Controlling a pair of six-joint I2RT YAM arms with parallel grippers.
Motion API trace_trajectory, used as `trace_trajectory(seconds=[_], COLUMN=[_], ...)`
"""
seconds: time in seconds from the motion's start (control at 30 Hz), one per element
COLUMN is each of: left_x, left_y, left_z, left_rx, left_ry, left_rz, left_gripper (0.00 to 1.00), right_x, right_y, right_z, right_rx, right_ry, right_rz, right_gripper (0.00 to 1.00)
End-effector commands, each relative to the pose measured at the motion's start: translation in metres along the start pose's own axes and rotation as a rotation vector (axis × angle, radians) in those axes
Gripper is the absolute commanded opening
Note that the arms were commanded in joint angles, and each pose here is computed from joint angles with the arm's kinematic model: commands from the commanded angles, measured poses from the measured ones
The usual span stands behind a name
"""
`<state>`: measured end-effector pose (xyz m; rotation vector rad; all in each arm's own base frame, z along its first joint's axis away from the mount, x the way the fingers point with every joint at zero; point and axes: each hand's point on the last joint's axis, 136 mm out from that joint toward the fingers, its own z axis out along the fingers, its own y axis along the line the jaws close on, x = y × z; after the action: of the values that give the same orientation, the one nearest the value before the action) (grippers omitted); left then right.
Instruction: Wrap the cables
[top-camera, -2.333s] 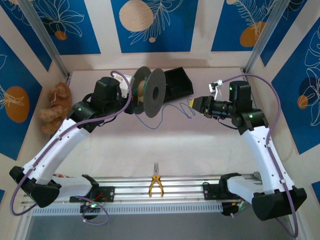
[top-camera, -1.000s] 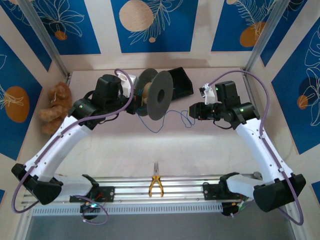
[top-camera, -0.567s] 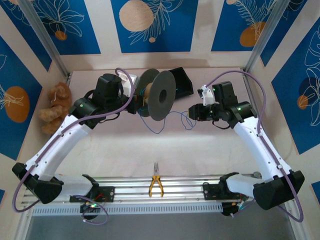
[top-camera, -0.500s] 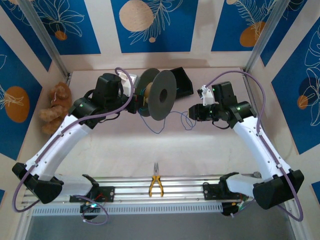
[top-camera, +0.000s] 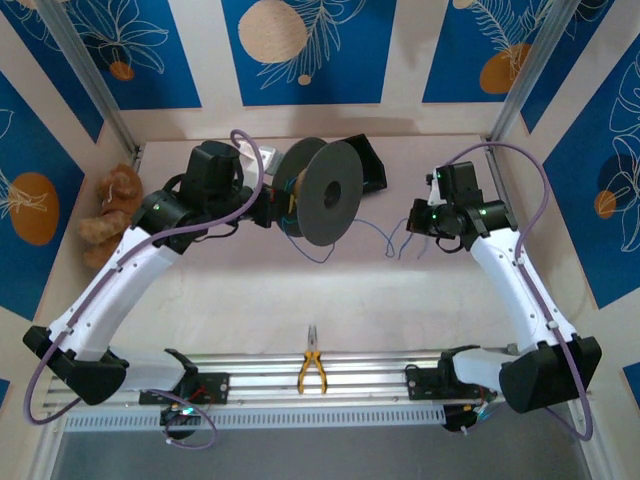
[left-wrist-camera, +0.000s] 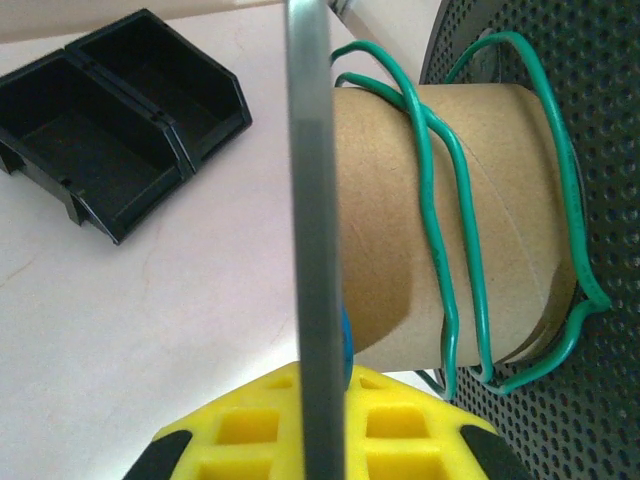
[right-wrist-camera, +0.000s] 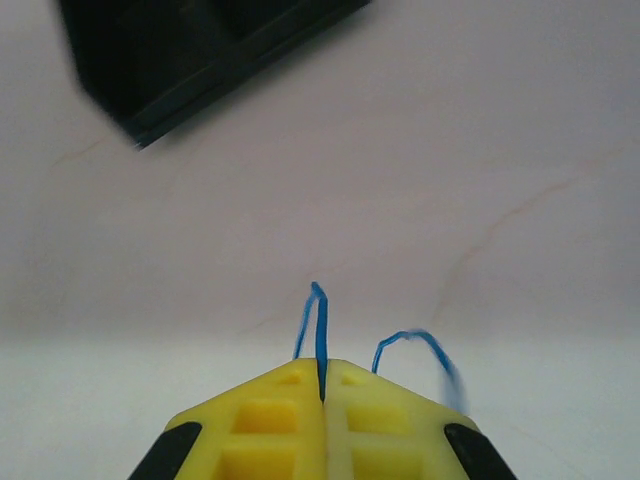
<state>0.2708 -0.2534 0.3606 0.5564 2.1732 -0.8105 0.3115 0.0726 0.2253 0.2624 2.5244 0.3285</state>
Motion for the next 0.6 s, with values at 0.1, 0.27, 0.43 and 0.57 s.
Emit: trace_trajectory(seconds=[0.1,0.27,0.43,0.57], left_x=[0.004,0.023,0.047,0.067], left_y=[-0.015,-0.012,-0.009,0.002], left_z=[-0.021,-0.022,-0.017,-0.011], left_rx=[0.072,0.070,0.087,0.055], left_ry=[0.000,0.049,0.126,0.190], left_rz=[0.078,0.095,0.100,0.109], left_gripper=[0.00,0.00,0.00,0.00], right_x=[-0.041,-0.065,-0.085,-0.097], right_y=[-0.061,-0.084,-0.096,-0.094], right_z=[-0.001,0.007,0.011,0.012], right_rx=[0.310,0.359,0.385,0.353], right_ry=[-0.116,-0.141,-0.144,-0.158], right_rz=[0.224,0.351,0.463,0.521], right_gripper=[0.00,0.00,0.00,0.00])
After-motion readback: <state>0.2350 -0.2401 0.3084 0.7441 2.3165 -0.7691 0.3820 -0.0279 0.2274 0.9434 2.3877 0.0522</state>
